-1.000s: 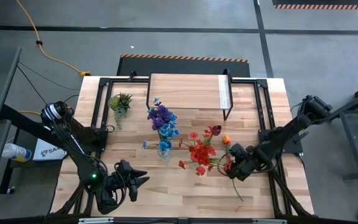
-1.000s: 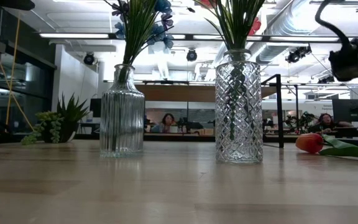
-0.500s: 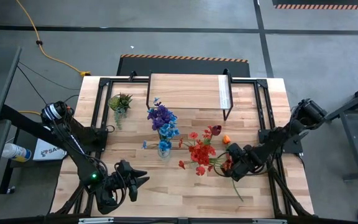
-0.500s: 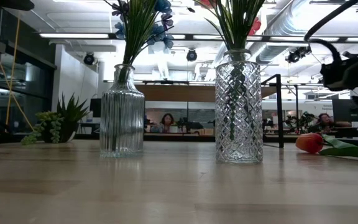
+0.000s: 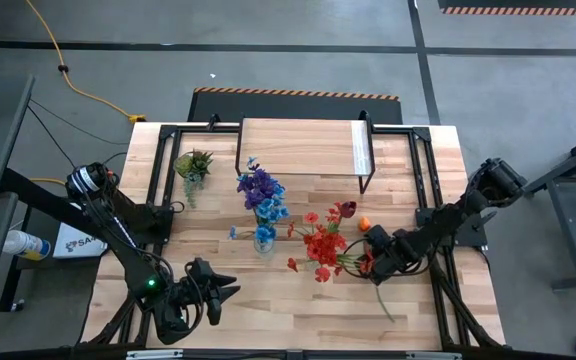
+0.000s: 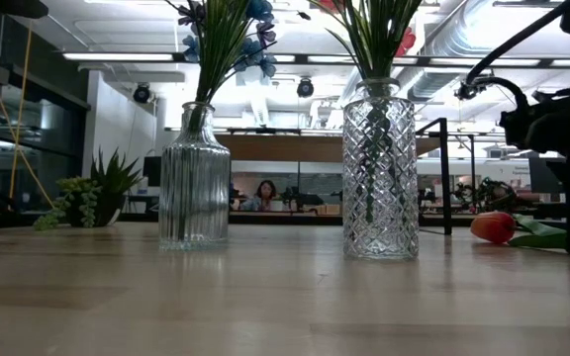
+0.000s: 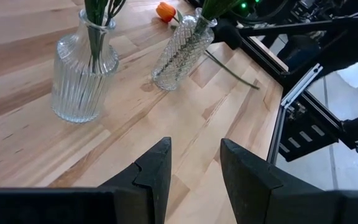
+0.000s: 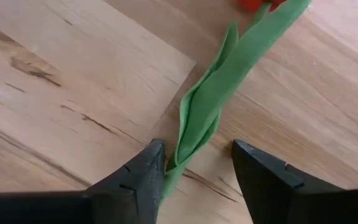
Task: Pick and place flowers into a vace then onto a shelf
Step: Put the orange tulip into the left transparent vase
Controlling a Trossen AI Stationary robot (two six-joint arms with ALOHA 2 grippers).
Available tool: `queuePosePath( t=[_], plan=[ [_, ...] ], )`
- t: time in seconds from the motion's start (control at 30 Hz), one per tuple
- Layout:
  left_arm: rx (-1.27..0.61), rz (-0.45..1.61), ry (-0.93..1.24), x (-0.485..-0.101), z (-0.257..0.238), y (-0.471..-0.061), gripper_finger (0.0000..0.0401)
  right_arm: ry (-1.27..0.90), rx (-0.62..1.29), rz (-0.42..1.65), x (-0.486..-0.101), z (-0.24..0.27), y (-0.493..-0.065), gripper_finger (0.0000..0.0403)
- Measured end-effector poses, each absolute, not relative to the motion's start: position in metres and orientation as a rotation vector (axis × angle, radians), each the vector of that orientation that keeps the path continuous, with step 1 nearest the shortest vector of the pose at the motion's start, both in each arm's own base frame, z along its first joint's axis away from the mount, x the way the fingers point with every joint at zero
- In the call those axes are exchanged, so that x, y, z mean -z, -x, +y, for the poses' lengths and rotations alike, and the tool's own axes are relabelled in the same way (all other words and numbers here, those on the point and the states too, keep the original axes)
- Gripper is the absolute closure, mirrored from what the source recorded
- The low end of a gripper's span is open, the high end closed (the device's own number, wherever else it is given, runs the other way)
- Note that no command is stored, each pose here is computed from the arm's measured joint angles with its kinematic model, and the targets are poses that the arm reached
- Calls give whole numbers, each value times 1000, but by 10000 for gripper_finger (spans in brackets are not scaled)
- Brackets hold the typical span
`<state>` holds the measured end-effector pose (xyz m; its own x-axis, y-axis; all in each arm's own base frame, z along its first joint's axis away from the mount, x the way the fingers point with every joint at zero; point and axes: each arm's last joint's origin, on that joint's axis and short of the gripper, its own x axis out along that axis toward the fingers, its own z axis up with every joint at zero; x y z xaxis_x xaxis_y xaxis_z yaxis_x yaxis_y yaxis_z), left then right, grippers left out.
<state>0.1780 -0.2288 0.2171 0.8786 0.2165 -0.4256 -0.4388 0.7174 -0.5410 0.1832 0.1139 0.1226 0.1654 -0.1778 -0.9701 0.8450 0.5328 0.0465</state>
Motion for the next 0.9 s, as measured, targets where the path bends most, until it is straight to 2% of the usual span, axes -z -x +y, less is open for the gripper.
queuePosePath(
  t=[0.2,0.5,0.7,0.9],
  plan=[
    [-369,350,676,-217,-229,-178,231,-696,827,1196,-122,113,-182,282],
    [-368,351,677,-217,-229,-178,231,-710,832,1198,-122,114,-182,390],
    [-368,351,677,-217,-229,-178,231,-742,903,1195,-122,112,-179,383],
    [-359,374,682,-217,-229,-178,231,-748,929,1221,-124,110,-175,395]
  ],
)
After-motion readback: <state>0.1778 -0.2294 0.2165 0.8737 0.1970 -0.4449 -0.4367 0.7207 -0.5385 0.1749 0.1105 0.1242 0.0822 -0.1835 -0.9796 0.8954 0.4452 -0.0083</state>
